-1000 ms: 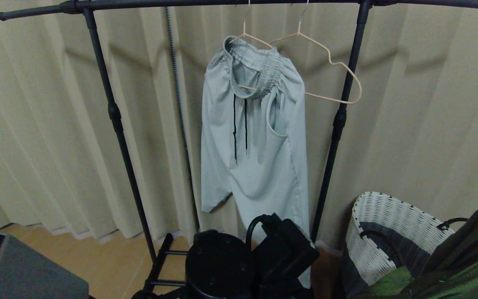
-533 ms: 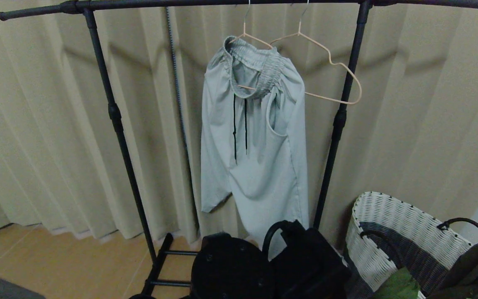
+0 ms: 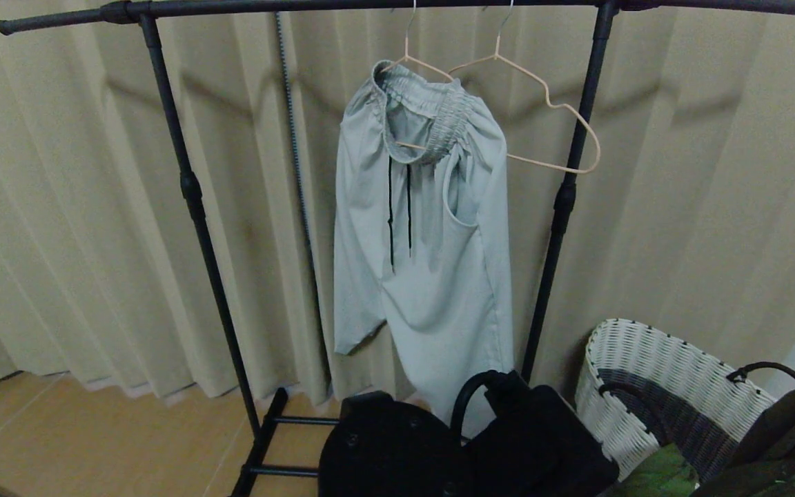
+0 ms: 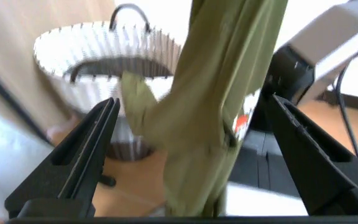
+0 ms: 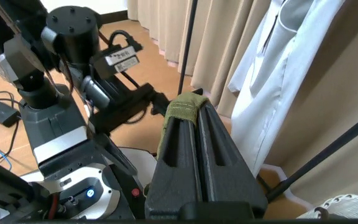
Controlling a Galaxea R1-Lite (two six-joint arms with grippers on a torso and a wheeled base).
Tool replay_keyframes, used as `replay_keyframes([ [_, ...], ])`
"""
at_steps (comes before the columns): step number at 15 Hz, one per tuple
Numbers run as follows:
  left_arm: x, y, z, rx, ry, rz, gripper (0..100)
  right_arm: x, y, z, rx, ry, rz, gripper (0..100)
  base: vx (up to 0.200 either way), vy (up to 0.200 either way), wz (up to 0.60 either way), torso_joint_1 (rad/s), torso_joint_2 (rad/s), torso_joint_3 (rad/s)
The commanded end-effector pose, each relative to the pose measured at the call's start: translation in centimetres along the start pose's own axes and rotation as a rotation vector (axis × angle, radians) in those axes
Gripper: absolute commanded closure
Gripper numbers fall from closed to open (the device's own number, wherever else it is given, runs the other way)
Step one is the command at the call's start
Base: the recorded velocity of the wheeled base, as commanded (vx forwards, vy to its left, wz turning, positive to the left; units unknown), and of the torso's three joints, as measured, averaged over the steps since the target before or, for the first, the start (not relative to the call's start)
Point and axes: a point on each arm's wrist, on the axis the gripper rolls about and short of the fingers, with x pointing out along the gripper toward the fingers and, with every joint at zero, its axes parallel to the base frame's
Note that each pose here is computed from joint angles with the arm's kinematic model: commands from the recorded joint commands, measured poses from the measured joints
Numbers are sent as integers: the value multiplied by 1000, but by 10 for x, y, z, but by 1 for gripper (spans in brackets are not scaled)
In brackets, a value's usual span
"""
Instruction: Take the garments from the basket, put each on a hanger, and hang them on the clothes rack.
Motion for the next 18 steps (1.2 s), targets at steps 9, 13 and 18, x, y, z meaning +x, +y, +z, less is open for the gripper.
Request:
replay_keyframes([
  [9, 30, 25, -18, -42, 50, 123, 0, 3, -1, 5, -14, -34, 13, 100, 0, 0, 0, 0, 0, 0],
  [13, 35, 30, -18, -51, 48, 135, 0, 2, 0, 7, -22, -52, 18, 100, 0, 0, 0, 0, 0, 0],
  [18, 28, 33, -12, -74, 39, 233, 0, 2, 4, 10, -40, -69, 69, 100, 0, 0, 0, 0, 0, 0],
])
